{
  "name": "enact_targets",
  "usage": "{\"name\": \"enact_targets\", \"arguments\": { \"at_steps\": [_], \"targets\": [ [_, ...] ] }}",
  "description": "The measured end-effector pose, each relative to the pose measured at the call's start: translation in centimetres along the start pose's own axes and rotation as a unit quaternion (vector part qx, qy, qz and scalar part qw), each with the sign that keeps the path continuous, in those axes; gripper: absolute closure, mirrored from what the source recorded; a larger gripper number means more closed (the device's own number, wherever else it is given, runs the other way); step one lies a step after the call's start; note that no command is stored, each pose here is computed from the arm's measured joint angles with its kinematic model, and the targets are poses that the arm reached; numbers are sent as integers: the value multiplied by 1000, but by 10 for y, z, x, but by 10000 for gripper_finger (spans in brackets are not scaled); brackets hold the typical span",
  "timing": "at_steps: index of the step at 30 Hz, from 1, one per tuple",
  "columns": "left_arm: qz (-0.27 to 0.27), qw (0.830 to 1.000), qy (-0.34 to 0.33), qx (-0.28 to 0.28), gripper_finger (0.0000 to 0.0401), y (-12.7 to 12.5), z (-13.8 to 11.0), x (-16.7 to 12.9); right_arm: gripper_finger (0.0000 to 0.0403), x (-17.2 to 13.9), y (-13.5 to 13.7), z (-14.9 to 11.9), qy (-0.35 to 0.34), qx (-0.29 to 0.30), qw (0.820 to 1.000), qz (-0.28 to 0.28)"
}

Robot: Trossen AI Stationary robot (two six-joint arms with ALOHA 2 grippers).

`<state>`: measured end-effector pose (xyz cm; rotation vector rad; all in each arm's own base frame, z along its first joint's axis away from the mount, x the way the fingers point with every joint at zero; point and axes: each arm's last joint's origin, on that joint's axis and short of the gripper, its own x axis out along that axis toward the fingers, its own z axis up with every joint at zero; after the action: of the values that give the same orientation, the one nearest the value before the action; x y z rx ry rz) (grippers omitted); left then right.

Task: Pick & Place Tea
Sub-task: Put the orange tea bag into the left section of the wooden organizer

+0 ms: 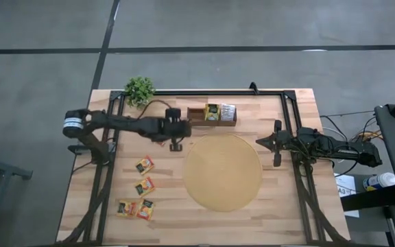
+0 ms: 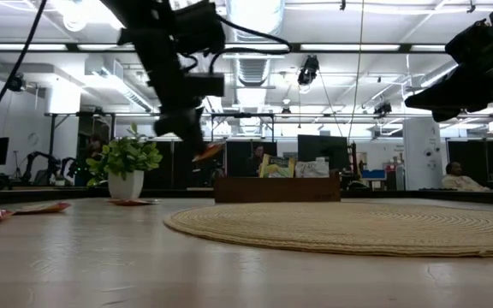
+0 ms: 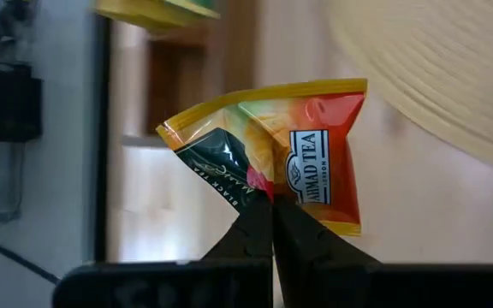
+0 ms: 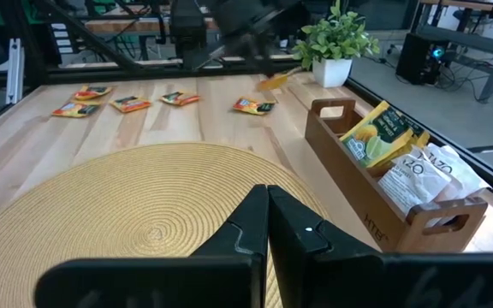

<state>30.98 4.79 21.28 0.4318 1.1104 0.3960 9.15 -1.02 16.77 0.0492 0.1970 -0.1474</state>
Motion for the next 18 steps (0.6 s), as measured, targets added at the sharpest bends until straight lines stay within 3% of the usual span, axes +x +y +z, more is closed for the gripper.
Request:
{"name": "enact_targets", "arguments": {
  "at_steps": [9,14,18],
  "targets": [
    [57,998,-8,-36,401,65,27,19,394,0,0,0,0,0,1000,0],
    [59,998,3,-29,401,80,37,40,394,0,0,0,0,0,1000,0],
    [48,999,11,-3,401,78,45,57,394,0,0,0,0,0,1000,0]
  ]
}}
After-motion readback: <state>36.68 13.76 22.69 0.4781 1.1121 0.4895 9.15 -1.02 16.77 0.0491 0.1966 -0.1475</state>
